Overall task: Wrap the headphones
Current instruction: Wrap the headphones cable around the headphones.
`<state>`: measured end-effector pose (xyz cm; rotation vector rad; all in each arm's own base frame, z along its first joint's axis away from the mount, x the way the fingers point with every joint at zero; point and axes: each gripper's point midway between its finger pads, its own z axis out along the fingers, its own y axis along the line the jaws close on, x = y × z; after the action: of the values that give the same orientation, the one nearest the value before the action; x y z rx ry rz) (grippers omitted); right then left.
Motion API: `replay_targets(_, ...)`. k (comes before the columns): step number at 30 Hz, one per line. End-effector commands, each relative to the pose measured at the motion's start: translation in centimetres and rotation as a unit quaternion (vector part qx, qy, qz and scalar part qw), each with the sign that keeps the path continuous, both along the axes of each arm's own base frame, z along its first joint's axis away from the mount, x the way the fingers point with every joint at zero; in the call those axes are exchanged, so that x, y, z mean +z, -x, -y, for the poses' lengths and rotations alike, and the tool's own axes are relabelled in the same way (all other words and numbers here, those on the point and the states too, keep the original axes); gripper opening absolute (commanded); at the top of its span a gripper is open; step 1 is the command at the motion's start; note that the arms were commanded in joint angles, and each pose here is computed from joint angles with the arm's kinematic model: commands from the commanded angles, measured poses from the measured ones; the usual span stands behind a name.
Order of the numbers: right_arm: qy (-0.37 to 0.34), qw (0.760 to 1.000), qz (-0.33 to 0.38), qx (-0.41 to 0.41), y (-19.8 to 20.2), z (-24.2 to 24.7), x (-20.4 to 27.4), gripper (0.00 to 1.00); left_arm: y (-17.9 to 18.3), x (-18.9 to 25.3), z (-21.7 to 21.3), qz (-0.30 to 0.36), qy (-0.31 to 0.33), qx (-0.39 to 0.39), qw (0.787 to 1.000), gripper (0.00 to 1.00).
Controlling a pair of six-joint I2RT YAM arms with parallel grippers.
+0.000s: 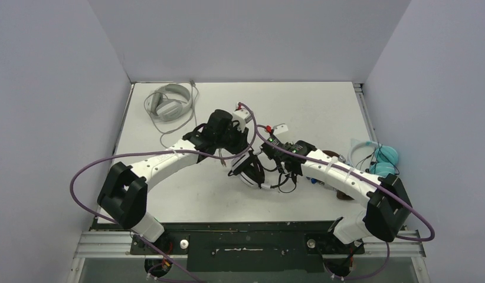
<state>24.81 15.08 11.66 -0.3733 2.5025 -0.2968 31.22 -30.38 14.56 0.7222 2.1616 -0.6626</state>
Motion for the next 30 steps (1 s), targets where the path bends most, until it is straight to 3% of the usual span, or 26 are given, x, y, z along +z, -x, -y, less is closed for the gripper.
replay_targets(1, -0.006, 0.992, 0.09, -0.089, -2.8, 0.7, 2.1, 0.0, 0.5, 3.7, 2.7, -0.025, 0.04, -0.015, 0.999, 0.12)
replay_targets(14, -0.029, 0.982, 0.129, -0.132, -4.7, -0.1, 2.2, 0.0, 1.1, 4.3, 4.0, -0.074, 0.052, -0.019, 0.996, 0.3)
replay_targets(19, -0.045, 0.979, 0.134, -0.144, -5.2, 0.3, 1.9, 0.0, 1.8, 3.6, 4.2, -0.128, 0.062, -0.032, 0.989, 0.08)
replay_targets(23, -0.075, 0.974, 0.142, -0.16, -5.8, 0.2, 2.0, 0.0, 2.4, 4.5, 5.3, -0.142, 0.104, -0.047, 0.983, 0.17)
replay_targets(30, -0.143, 0.964, 0.14, -0.174, -7.0, -0.3, 2.1, 0.0, 3.4, 5.9, 6.6, -0.15, 0.175, -0.068, 0.971, 0.2)
